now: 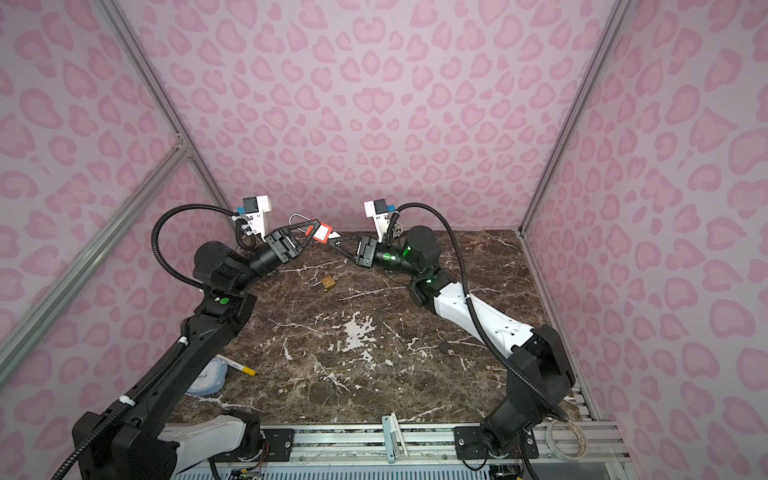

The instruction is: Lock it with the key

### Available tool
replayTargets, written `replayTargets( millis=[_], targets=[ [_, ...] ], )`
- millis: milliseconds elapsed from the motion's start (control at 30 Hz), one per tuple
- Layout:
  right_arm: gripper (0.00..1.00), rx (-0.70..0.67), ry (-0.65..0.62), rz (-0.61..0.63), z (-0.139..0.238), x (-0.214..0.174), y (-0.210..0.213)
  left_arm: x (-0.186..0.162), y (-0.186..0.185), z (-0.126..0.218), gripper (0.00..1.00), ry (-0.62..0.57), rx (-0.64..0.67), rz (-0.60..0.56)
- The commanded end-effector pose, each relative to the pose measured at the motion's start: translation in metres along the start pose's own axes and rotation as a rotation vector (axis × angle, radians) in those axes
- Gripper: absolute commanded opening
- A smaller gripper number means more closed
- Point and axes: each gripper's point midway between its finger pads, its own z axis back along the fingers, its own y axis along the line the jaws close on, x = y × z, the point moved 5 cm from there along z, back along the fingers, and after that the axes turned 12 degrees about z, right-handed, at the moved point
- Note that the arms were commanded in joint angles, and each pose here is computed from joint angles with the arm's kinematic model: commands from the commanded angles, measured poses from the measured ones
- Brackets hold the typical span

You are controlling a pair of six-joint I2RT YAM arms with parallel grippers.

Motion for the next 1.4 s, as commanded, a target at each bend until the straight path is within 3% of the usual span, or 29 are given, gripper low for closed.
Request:
replayTargets(
  millis=[0,500,700,1000,1200,1367],
  targets=[
    [0.25,0.015,-0.008,0.029,0.001,0.002,0.005,0.003,-0.009,0.002,0.13,-0.018,-0.035,-0.035],
    [0.19,0.043,-0.034,0.062,0.003,0.007,0.015,0.003,-0.009,0.002,0.13,-0.018,-0.033,-0.032],
    [0.36,0.048,-0.039,0.066,0.003,0.009,0.016,0.003,-0.009,0.002,0.13,-0.018,-0.033,-0.032],
    [0.28,0.043,-0.045,0.053,0.002,0.010,0.013,0.003,-0.009,0.002,0.13,-0.018,-0.034,-0.032],
    [0.27,0.049,-0.060,0.039,0.003,0.013,0.010,0.003,-0.010,0.002,0.13,-0.019,-0.035,-0.034],
    [0.33,0.054,-0.071,0.031,0.003,0.016,0.007,0.003,-0.010,0.002,0.13,-0.019,-0.036,-0.035]
  ],
)
